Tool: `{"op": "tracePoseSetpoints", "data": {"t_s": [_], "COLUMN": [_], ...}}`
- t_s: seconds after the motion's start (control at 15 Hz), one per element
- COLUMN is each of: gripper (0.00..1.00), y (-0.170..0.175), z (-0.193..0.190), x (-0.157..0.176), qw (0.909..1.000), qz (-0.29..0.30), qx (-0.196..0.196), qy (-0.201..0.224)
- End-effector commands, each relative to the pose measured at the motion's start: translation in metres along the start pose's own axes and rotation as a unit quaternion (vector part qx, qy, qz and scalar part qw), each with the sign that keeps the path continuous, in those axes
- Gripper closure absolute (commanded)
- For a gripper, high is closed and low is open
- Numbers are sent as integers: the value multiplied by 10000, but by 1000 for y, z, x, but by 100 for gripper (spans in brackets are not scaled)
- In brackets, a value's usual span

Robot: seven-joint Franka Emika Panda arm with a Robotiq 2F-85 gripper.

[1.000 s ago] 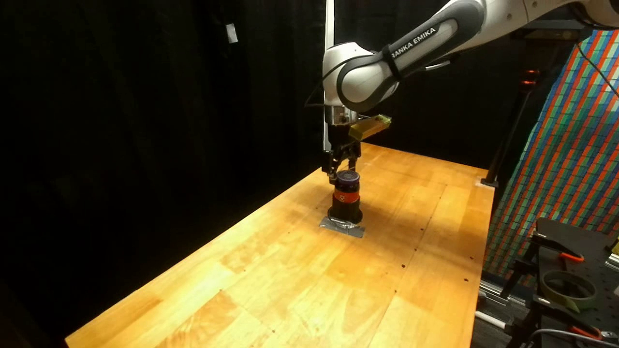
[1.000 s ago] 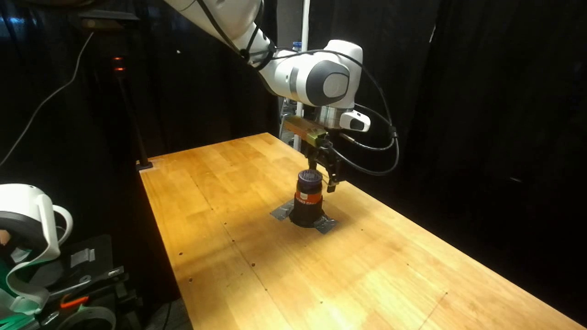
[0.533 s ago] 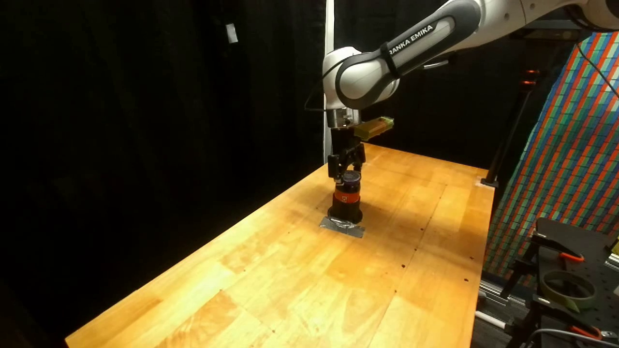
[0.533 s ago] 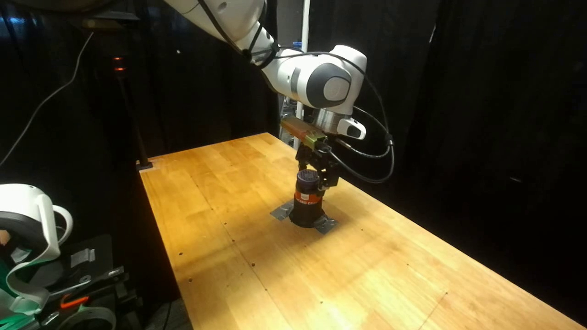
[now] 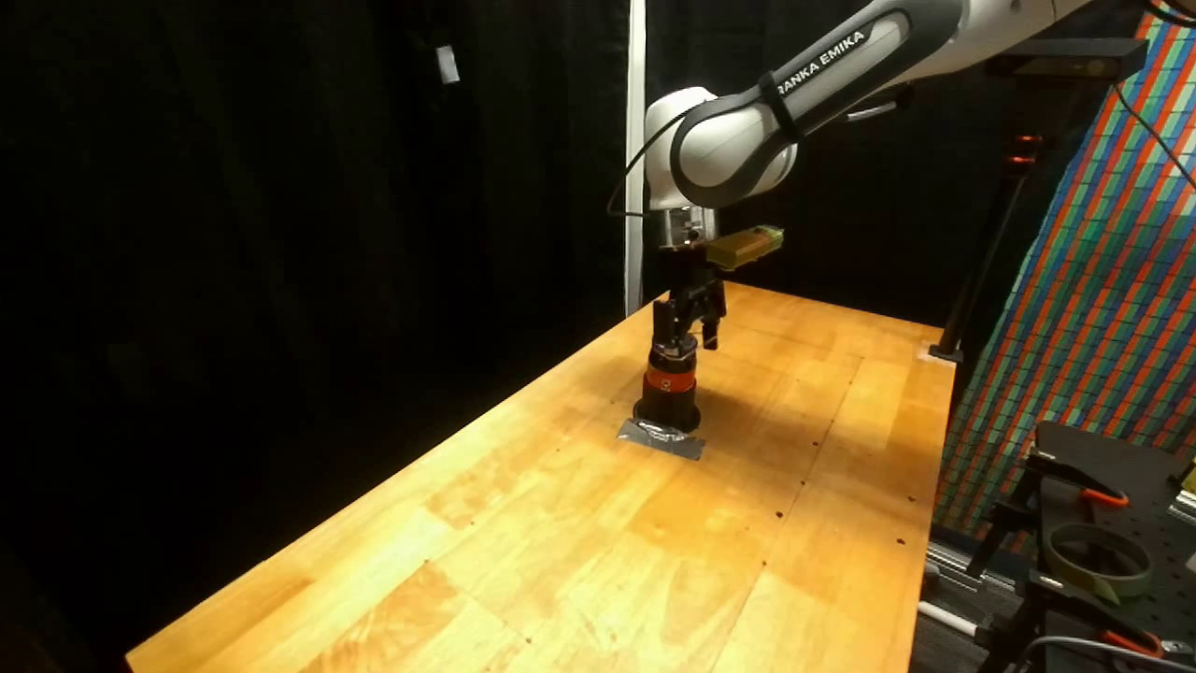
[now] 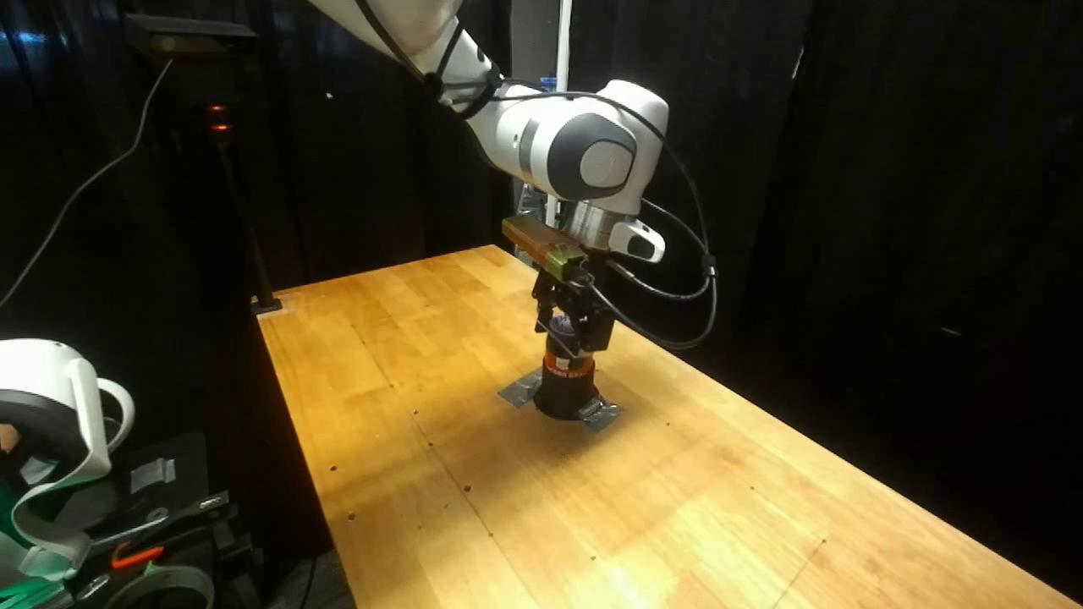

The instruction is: Put the elastic around the bottle

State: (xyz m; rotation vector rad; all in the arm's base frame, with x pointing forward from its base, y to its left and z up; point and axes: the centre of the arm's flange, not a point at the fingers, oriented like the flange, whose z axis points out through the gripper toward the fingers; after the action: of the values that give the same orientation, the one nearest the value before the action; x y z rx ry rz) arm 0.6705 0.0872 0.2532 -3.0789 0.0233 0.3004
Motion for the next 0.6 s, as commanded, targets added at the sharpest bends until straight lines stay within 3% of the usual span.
{"op": "tracePoseSetpoints", "data": {"t_s": [0.0,0.07,0.13,0.2,0.53], "gripper": [0,0,25,26,65], "y": [12,13,14,14,13], "z": [8,12,16,18,24], "x": [-42,-46,-50,-54,-83], "qw": [10000,10000,9999,9996,9913], "qz": [-20,-14,-20,1,-46], "qx": [19,-3,-35,-63,-68], "qy": [15,63,151,271,1315]}}
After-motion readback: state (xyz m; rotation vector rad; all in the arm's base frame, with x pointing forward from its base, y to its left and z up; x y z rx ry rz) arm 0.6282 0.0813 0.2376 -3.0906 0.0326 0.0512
